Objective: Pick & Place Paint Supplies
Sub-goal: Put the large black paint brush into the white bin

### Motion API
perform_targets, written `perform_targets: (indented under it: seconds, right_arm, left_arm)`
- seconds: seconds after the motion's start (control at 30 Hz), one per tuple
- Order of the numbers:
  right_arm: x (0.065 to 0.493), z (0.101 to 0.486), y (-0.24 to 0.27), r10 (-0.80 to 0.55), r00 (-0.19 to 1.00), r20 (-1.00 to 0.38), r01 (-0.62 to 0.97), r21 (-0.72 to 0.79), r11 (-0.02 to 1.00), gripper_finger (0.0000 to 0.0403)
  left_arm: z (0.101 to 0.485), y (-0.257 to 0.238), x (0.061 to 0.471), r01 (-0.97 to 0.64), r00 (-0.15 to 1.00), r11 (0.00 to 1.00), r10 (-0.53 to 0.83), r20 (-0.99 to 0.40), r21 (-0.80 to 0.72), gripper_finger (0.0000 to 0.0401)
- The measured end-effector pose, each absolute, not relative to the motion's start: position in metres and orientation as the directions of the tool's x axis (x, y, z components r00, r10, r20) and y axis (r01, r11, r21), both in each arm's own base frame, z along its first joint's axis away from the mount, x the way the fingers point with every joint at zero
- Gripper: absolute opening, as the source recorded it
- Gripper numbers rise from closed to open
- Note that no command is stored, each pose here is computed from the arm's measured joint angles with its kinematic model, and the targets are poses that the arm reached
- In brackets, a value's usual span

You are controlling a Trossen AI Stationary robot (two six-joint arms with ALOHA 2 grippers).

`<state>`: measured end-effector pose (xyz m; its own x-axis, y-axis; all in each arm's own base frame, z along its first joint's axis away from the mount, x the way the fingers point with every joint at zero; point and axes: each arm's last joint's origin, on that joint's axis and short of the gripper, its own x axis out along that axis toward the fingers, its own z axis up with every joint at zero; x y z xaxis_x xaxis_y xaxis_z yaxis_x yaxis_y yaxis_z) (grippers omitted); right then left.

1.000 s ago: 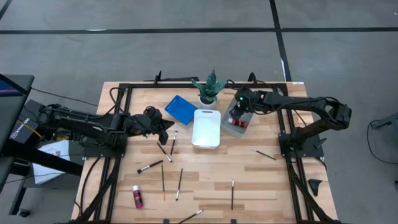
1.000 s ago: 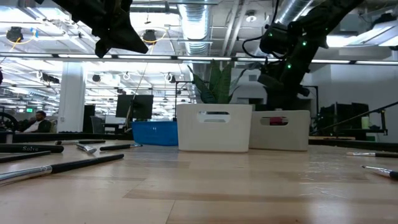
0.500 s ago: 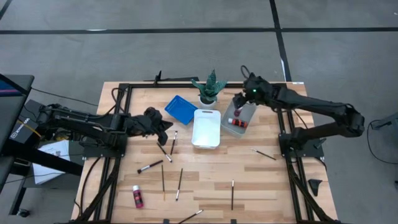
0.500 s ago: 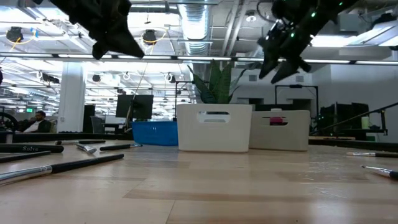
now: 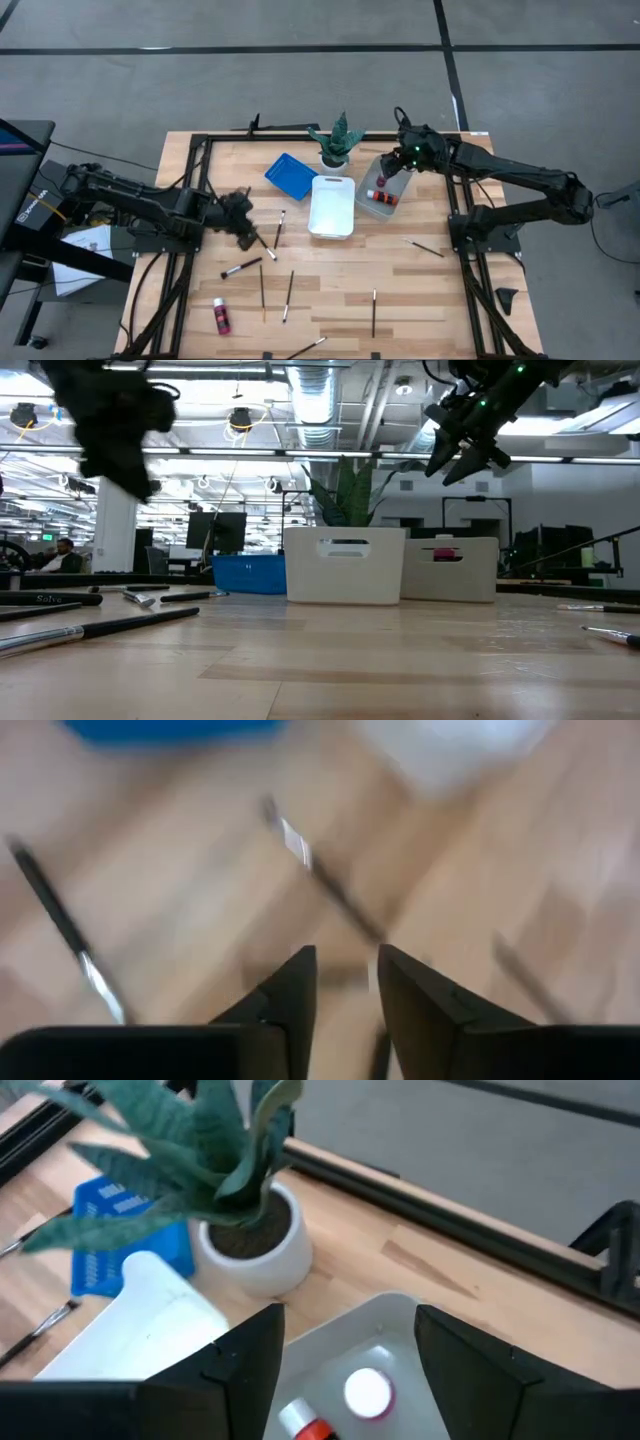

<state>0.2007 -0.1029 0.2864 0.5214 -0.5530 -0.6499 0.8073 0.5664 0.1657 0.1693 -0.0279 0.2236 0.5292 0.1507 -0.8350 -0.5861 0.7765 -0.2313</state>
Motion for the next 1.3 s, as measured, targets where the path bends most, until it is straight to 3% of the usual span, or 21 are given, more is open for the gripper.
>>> perform_targets:
  seconds: [0.1,0.37,0.57,0.97,1.13,1.3]
  right_arm:
    - [0.202,0.287,-0.102,-0.533,0.542,-0.650,0.792,0.182,0.583,0.0221]
    - [0.202,0.287,-0.102,-0.522,0.551,-0.651,0.783,0.188,0.593,0.0221]
    - [0.202,0.287,-0.102,-0.521,0.552,-0.651,0.782,0.187,0.595,0.0221]
    - [0.202,0.287,-0.102,-0.521,0.551,-0.652,0.782,0.186,0.595,0.0221]
    - [0.202,0.286,-0.102,-0.519,0.547,-0.657,0.784,0.184,0.594,0.0221]
    - [0.202,0.286,-0.102,-0.519,0.547,-0.657,0.784,0.184,0.593,0.0221]
  left_arm:
    - [0.220,-0.042,0.161,-0.512,0.476,0.829,0.058,-0.877,-0.223,0.0127]
    - [0.218,-0.081,0.140,-0.328,0.436,0.924,-0.034,-0.899,-0.194,0.0136]
    - [0.212,-0.094,0.127,-0.335,0.424,0.928,-0.007,-0.906,-0.164,0.0136]
    - [0.149,-0.093,0.113,-0.399,0.434,0.887,-0.041,-0.900,-0.233,0.0136]
    - [0.145,-0.091,0.111,-0.405,0.418,0.888,-0.033,-0.908,-0.219,0.0136]
    - [0.145,-0.095,0.108,-0.376,0.363,0.890,-0.116,-0.924,-0.259,0.0136]
